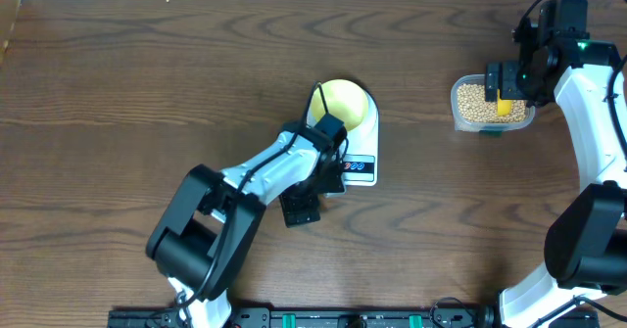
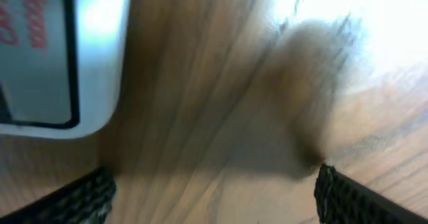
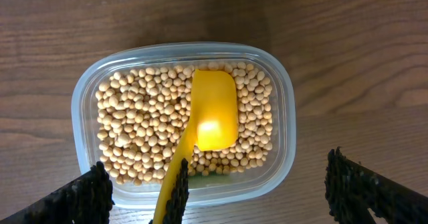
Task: Scoop item into bowl and weigh 50g on scale
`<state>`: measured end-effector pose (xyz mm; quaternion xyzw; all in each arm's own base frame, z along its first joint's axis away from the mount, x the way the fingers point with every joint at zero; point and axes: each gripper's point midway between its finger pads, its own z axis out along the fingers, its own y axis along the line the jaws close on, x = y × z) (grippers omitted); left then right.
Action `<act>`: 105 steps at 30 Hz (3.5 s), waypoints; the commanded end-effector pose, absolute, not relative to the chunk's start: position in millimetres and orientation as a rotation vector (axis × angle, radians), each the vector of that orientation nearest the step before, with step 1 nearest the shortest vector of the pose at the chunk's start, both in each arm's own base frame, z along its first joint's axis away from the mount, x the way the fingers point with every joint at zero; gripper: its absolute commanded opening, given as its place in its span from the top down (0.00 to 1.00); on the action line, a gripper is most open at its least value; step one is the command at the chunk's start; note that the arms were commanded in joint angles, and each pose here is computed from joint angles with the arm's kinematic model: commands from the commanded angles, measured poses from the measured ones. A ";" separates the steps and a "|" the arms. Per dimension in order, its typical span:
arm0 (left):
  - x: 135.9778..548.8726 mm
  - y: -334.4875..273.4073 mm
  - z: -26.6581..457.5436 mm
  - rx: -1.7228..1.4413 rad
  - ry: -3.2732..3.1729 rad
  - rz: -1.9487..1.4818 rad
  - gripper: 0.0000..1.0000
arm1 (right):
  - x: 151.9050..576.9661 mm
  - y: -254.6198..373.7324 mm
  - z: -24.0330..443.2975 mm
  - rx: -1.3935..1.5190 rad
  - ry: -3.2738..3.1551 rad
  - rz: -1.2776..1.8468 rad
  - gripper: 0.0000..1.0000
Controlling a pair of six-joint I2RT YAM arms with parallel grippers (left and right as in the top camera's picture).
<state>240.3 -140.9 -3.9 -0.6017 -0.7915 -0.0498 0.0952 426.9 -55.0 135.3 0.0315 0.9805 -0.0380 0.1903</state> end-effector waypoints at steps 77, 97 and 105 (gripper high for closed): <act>260.9 -137.5 10.2 -0.338 -3.083 -0.355 0.92 | 425.4 -61.8 133.0 0.116 2.760 -0.119 0.01; 263.0 -53.4 3.0 0.011 -3.001 -0.453 0.92 | 425.4 -61.8 133.0 0.116 2.760 -0.119 0.01; 262.7 -40.1 -0.4 0.121 -2.983 -0.394 0.62 | 425.4 -61.8 133.0 0.116 2.760 -0.119 0.01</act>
